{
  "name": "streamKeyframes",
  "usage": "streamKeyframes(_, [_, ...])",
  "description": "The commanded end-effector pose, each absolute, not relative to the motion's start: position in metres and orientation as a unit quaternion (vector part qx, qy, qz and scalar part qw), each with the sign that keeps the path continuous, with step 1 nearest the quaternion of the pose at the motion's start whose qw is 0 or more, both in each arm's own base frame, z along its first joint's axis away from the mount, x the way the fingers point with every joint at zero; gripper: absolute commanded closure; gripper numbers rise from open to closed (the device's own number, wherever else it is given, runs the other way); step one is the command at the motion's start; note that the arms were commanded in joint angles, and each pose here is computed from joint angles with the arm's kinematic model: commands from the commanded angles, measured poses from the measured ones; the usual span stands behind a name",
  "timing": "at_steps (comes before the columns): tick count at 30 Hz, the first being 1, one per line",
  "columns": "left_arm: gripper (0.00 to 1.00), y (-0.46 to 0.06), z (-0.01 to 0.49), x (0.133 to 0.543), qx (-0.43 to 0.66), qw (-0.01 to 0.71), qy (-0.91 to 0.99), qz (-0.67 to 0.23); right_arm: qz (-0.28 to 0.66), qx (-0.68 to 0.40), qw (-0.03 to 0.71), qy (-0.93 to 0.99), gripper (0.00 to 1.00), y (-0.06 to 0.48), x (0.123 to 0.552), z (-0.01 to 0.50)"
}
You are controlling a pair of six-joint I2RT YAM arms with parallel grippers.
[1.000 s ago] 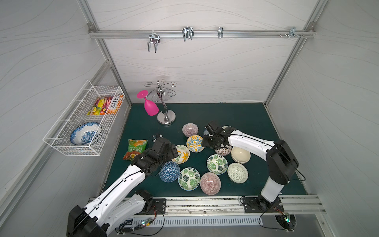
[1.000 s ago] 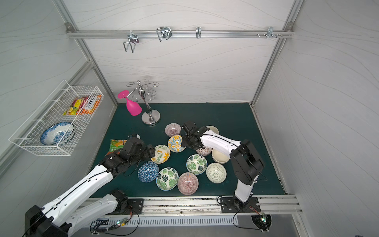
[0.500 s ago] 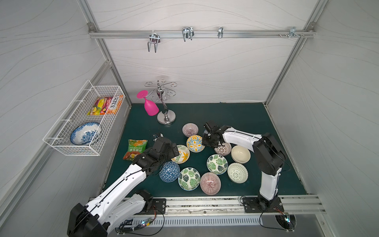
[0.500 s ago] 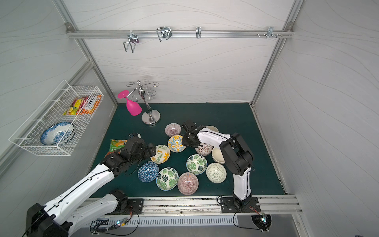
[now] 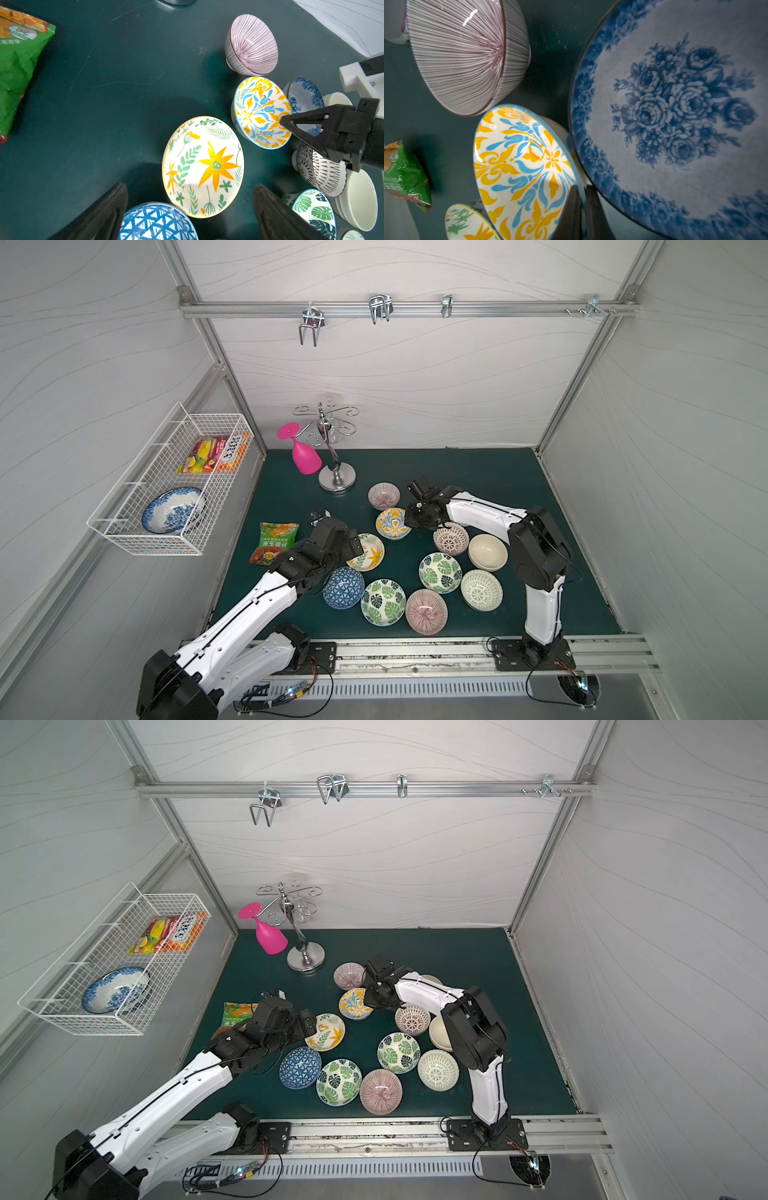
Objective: Stack the bowls
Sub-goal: Move the bowl to the center of the board.
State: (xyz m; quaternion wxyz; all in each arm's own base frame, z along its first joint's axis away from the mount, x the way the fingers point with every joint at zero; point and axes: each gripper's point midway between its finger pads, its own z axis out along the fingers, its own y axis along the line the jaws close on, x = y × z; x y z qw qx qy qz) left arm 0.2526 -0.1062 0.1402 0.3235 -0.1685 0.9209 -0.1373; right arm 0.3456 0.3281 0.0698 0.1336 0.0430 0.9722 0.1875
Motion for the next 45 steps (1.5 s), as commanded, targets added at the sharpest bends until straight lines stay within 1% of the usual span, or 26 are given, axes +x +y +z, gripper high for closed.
streamKeyframes(1, [0.01,-0.109,0.146,0.259,-0.173,0.339,0.914,-0.143,0.155,0.045,0.133,0.978,1.00,0.316,0.353,0.062])
streamKeyframes(8, [0.01,-0.109,0.146,0.260,-0.174,0.340,0.913,-0.145,0.164,0.051,0.135,0.976,1.00,0.312,0.374,0.063])
streamKeyframes(15, [0.01,-0.109,0.145,0.260,-0.174,0.339,0.914,-0.143,0.175,0.044,0.135,0.974,1.00,0.319,0.376,0.065])
streamKeyframes(16, [0.01,-0.109,0.146,0.260,-0.174,0.339,0.914,-0.144,0.177,0.043,0.133,0.974,0.99,0.319,0.375,0.066])
streamKeyframes(19, [0.01,-0.109,0.145,0.260,-0.172,0.336,0.915,-0.142,0.180,0.038,0.132,0.974,0.79,0.320,0.372,0.071])
streamKeyframes(21, [0.00,-0.110,0.145,0.260,-0.171,0.335,0.916,-0.142,0.184,0.036,0.137,0.973,0.64,0.318,0.369,0.081])
streamKeyframes(22, [0.00,-0.110,0.145,0.260,-0.171,0.335,0.916,-0.142,0.184,0.036,0.141,0.972,0.59,0.317,0.369,0.086])
streamKeyframes(25, [0.00,-0.109,0.146,0.259,-0.173,0.336,0.914,-0.144,0.188,0.031,0.156,0.969,0.53,0.314,0.368,0.108])
streamKeyframes(31, [0.00,-0.114,0.150,0.262,-0.166,0.337,0.914,-0.152,0.193,0.023,0.189,0.963,0.50,0.301,0.367,0.152])
streamKeyframes(35, [0.00,-0.113,0.154,0.266,-0.165,0.337,0.916,-0.141,0.203,0.032,0.206,0.957,0.49,0.282,0.369,0.177])
streamKeyframes(39, [0.00,-0.119,0.161,0.279,-0.142,0.348,0.918,-0.131,0.212,0.051,0.216,0.952,0.49,0.246,0.369,0.193])
streamKeyframes(42, [0.00,-0.125,0.156,0.289,-0.122,0.323,0.933,-0.106,0.213,0.063,0.213,0.951,0.49,0.217,0.361,0.198])
streamKeyframes(45, [0.00,-0.133,0.145,0.296,-0.114,0.307,0.939,-0.107,0.207,0.082,0.215,0.951,0.49,0.184,0.349,0.198])
